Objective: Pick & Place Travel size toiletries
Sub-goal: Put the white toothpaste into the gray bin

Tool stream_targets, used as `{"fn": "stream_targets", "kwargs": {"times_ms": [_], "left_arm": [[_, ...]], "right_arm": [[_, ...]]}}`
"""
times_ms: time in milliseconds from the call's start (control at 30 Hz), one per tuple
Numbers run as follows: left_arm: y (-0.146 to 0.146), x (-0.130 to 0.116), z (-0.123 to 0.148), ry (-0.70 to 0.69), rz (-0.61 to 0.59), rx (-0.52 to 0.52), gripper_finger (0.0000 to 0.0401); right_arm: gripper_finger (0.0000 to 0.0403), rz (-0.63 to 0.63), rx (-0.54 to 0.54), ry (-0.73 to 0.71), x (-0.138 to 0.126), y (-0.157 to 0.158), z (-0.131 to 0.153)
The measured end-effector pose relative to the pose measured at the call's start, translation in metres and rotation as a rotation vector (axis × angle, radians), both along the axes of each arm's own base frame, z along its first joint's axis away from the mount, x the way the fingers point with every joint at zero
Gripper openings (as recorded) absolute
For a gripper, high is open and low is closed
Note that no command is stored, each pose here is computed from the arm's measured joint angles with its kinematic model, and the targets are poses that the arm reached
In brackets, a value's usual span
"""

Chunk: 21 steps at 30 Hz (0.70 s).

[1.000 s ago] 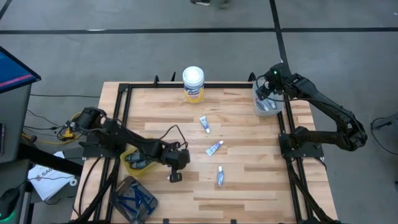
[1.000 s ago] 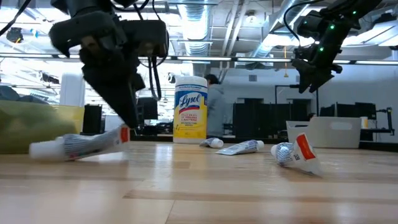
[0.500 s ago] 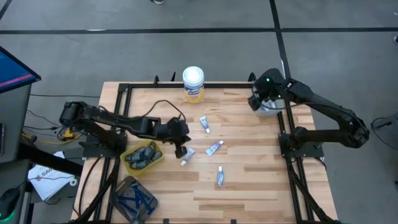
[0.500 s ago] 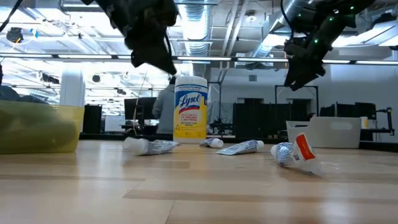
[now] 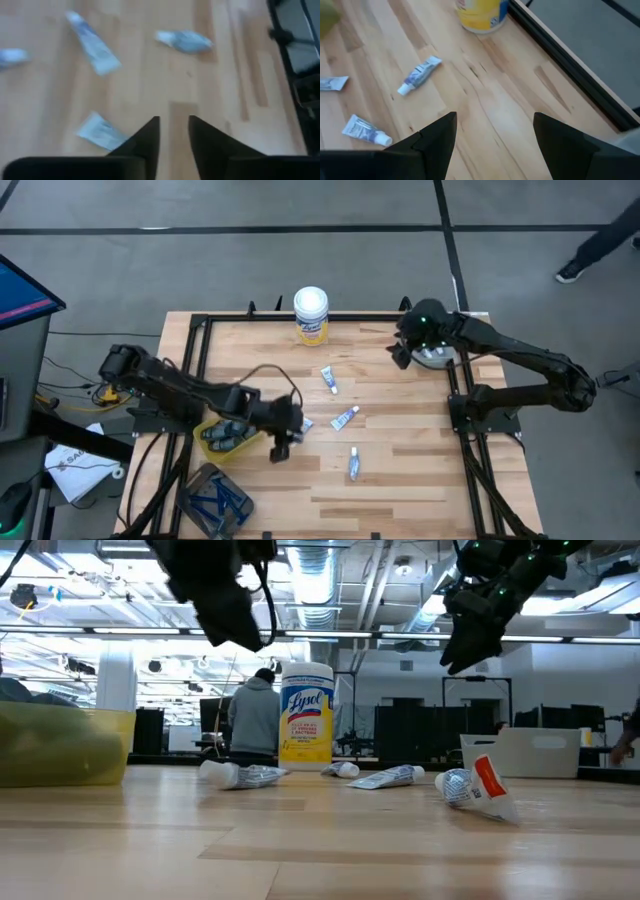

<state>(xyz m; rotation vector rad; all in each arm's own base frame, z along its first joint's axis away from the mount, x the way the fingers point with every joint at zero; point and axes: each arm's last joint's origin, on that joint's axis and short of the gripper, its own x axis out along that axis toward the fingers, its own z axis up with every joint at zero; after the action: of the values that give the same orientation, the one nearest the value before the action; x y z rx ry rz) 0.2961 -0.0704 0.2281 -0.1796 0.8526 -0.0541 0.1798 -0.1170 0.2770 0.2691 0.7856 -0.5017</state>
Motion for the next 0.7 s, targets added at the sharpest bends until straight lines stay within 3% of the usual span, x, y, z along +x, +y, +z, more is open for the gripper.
{"fn": "stream_targets", "kwargs": {"times_ms": [67,233,367,533,700], "left_arm": [[-0.011,0.000,-0.006,0.029,-0.011,-0.026,0.0126],[-0.025,0.004,-0.030,0.130,0.125,-0.111,0.0201],[-0.029,0.010,-0.053,0.203,0.227,-0.131,0.0236],[-0.028,0.013,-0.069,0.245,0.292,-0.116,0.0240],[-0.026,0.014,-0.067,0.214,0.329,-0.075,0.0221]], "right_arm": [[0.0255,0.012,-0.007,-0.011,0.002,0.002,0.001],[0.0255,0.029,-0.023,-0.035,0.006,0.004,0.003],[0.0255,0.028,-0.030,-0.047,0.006,0.003,0.004],[0.0255,0.028,-0.030,-0.047,0.006,0.003,0.004],[0.0255,0.028,-0.028,-0.044,0.006,0.003,0.004]]}}
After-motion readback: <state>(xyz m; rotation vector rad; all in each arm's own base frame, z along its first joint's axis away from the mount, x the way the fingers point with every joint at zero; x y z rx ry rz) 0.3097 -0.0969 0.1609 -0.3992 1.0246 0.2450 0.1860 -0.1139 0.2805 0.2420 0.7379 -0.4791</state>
